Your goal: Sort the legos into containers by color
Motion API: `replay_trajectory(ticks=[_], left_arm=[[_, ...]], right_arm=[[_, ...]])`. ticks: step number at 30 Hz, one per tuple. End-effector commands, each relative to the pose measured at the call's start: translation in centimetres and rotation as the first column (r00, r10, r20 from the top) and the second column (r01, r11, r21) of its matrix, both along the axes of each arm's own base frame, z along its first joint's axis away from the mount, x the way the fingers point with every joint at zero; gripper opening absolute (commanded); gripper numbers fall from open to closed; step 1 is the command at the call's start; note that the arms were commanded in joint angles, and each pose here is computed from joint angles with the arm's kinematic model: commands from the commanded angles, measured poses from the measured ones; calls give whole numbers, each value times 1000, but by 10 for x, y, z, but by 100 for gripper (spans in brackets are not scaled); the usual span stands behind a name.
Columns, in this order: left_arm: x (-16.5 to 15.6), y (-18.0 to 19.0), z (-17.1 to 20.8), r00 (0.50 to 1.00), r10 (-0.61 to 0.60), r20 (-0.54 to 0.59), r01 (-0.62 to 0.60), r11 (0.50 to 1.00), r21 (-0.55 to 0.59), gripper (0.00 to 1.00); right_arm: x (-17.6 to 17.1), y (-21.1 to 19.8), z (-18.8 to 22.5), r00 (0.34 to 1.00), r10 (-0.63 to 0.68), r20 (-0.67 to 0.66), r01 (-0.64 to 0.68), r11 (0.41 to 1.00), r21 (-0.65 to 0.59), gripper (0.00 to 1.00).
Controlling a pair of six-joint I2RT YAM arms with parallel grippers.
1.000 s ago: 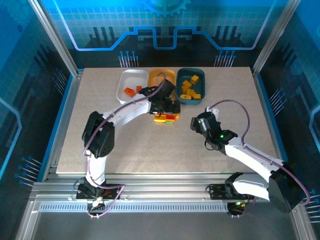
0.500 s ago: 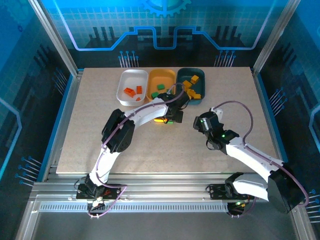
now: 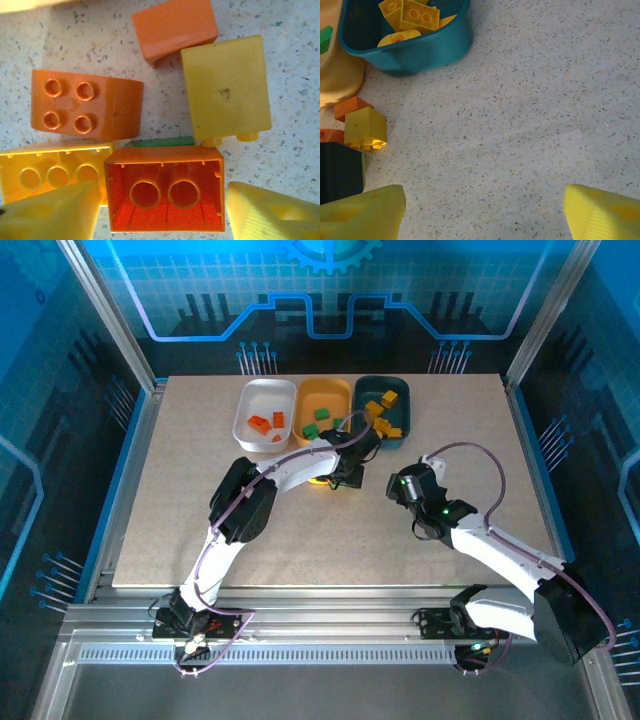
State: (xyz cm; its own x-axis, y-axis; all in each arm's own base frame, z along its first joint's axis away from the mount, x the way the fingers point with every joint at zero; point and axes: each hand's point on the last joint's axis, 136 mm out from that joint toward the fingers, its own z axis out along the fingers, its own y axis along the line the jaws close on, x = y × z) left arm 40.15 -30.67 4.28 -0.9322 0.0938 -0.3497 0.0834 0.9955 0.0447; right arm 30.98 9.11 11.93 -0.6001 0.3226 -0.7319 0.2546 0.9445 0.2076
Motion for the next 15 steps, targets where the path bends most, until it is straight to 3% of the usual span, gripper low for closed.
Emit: replay_trajectory(ticks=[1,9,15], left_arm=[[5,-7,5,1000,-18,17,19,999,-29,63],[1,-8,27,999,-18,44,21,998,-66,48],[5,-1,88,989,-41,145,59,991,-122,46]], right_arm=[[3,-3,-2,1000,-20,7,20,1000,15,83],[3,-1,-3,1000,-13,4,13,1000,22,83],[4,2,-5,1000,-4,-3,4,1000,29,83]])
